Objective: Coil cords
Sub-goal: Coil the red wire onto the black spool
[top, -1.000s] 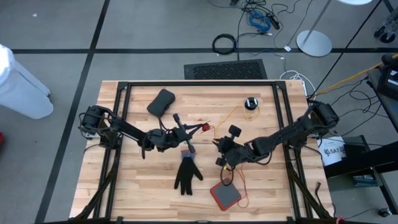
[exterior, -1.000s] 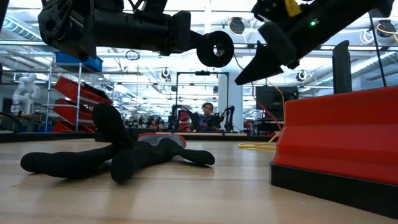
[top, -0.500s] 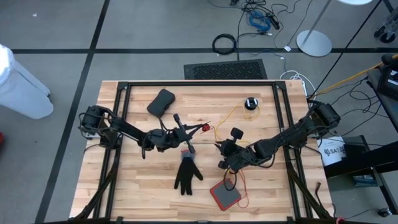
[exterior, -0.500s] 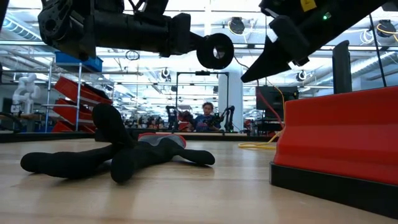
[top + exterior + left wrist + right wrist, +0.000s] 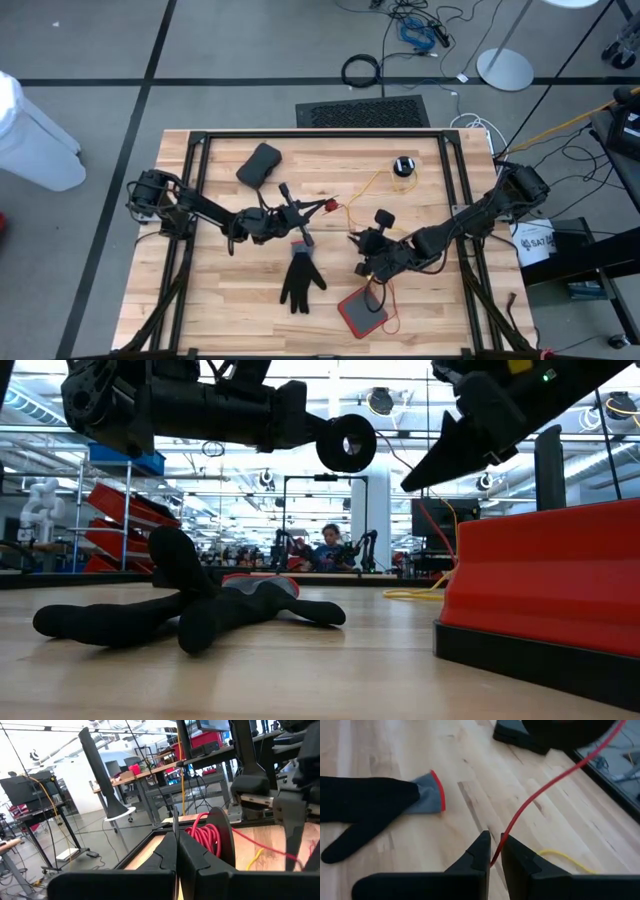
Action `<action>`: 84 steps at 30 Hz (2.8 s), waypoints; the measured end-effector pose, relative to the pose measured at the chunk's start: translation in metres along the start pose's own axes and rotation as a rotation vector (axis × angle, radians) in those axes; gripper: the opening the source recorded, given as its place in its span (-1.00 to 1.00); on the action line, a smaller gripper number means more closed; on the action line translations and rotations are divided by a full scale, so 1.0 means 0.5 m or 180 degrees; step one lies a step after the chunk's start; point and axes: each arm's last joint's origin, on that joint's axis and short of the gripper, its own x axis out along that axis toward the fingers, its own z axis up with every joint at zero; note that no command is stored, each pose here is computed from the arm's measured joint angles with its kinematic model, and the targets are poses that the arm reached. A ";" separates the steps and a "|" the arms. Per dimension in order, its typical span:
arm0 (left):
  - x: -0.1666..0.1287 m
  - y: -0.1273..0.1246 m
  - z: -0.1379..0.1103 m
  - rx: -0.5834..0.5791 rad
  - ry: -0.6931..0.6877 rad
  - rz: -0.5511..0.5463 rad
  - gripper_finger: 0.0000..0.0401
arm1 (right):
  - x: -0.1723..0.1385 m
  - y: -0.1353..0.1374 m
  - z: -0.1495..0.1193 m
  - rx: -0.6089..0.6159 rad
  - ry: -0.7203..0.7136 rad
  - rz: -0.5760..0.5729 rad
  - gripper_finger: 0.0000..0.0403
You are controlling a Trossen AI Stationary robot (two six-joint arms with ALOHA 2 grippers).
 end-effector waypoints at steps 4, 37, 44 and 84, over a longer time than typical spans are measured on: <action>0.000 -0.001 0.001 -0.0102 -0.0025 -0.0058 -1.00 | 0.000 -0.005 -0.006 0.0050 0.0043 -0.0115 -0.89; 0.016 0.026 0.004 -0.0422 -0.0294 -0.0194 -1.00 | 0.144 -0.031 0.053 0.0512 -0.0266 0.0098 -1.00; 0.017 0.025 -0.005 -0.0233 -0.0143 -0.0138 -1.00 | 0.141 -0.023 0.094 0.0577 -0.0420 0.0109 -1.00; -0.023 -0.033 0.006 0.0559 0.0153 -0.0516 -1.00 | 0.003 -0.068 0.132 0.0208 0.0224 0.0187 -1.00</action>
